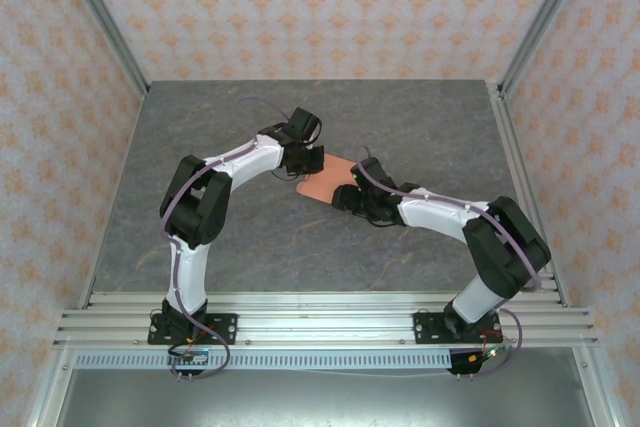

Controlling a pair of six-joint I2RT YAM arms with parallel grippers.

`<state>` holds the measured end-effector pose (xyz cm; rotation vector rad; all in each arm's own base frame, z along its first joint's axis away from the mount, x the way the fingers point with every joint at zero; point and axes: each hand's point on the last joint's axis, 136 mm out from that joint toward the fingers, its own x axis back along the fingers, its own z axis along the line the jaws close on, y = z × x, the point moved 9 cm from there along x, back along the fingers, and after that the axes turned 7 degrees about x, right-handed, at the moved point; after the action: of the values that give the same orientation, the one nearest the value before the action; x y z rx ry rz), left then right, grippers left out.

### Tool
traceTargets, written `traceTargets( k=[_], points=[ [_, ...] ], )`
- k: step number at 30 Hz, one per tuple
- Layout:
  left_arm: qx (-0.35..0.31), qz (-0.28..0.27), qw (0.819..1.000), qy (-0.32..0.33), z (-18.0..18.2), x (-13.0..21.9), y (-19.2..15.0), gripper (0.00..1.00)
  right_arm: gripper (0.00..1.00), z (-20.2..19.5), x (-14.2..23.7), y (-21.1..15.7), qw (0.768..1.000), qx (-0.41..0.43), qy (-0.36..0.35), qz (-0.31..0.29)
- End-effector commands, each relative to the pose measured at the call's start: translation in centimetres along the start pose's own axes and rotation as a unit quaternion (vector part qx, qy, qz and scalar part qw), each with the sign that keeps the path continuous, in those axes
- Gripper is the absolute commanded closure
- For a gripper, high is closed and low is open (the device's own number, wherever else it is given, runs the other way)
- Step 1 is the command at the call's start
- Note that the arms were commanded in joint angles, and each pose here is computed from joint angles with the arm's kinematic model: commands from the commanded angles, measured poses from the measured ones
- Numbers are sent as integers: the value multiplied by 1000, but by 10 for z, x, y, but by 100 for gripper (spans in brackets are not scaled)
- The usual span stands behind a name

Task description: Fold the paper box

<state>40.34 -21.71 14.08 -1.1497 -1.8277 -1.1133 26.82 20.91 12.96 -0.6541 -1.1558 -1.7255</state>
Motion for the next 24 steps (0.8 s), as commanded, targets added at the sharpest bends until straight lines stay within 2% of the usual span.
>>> traceTargets(
  k=[1, 14, 19, 24],
  points=[
    [4, 31, 999, 25, 9, -10, -14, 96, 34, 4, -2, 4, 1000, -7, 0, -6],
    [4, 31, 999, 23, 7, -11, -14, 96, 42, 9, -7, 4, 1000, -6, 8, -3],
    [3, 31, 999, 24, 7, -11, -14, 96, 43, 5, -8, 4, 1000, -2, -12, -8],
    [3, 31, 999, 26, 8, -11, -14, 96, 51, -1, -8, 6, 998, 17, -50, -21]
  ],
)
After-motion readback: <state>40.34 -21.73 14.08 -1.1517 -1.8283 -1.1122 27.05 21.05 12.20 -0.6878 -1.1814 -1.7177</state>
